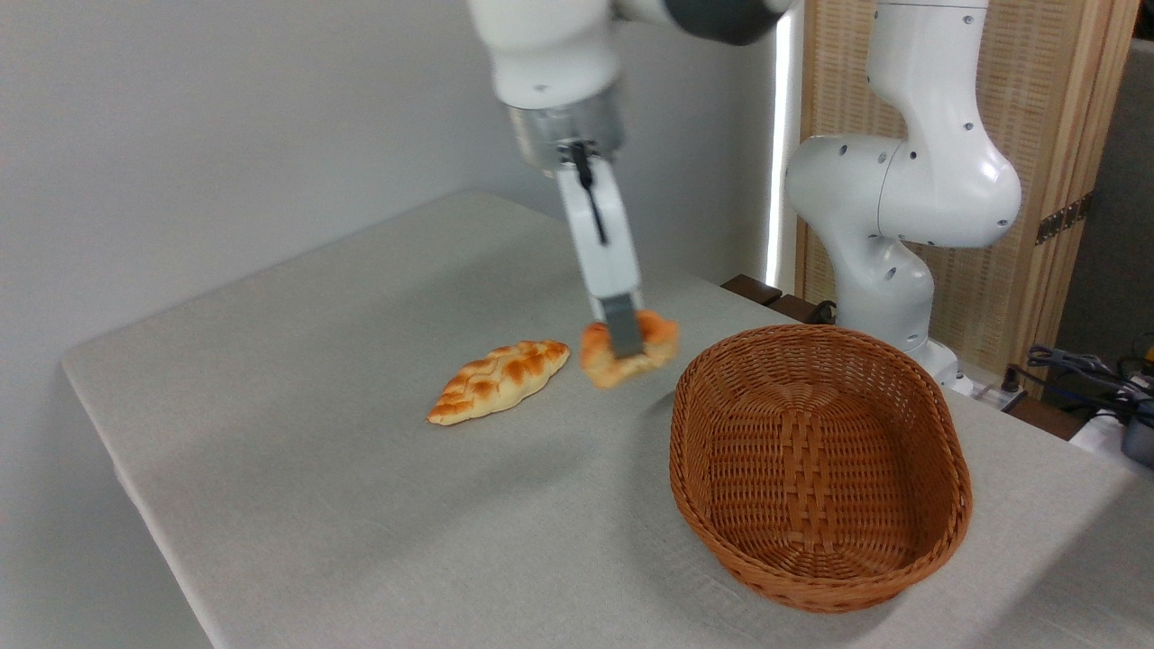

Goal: Put bread into the basket
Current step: 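Lift the bun and carry it over the wicker basket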

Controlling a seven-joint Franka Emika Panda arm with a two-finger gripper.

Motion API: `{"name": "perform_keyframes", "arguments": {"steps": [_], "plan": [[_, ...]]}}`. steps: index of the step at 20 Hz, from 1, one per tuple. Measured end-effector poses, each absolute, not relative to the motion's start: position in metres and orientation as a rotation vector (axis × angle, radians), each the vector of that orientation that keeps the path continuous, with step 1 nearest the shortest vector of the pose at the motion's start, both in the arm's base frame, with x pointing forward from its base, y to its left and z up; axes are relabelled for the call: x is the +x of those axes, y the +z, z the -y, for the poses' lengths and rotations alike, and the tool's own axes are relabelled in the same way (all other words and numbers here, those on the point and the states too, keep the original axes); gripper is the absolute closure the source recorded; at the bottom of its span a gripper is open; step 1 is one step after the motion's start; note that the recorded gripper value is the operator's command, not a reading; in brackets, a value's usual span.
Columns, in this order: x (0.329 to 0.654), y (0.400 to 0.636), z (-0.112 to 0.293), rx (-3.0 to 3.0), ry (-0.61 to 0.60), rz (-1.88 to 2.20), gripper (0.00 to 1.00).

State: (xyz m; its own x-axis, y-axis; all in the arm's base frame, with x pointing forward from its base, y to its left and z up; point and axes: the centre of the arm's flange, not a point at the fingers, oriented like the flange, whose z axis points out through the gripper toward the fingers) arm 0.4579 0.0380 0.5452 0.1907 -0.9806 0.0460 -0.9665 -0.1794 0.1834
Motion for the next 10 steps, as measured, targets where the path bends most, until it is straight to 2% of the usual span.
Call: {"name": "perform_keyframes", "arguments": {"steps": [6,8,9,10], "plan": [[0.432,0.533,-0.134,2.093,-0.127,2.045,0.78],[0.425,0.528,-0.151,2.029,-0.146,2.102,0.77],[0.423,0.526,-0.155,2.006,-0.167,2.125,0.72],[0.423,0.523,-0.156,1.992,-0.189,2.141,0.71]]}}
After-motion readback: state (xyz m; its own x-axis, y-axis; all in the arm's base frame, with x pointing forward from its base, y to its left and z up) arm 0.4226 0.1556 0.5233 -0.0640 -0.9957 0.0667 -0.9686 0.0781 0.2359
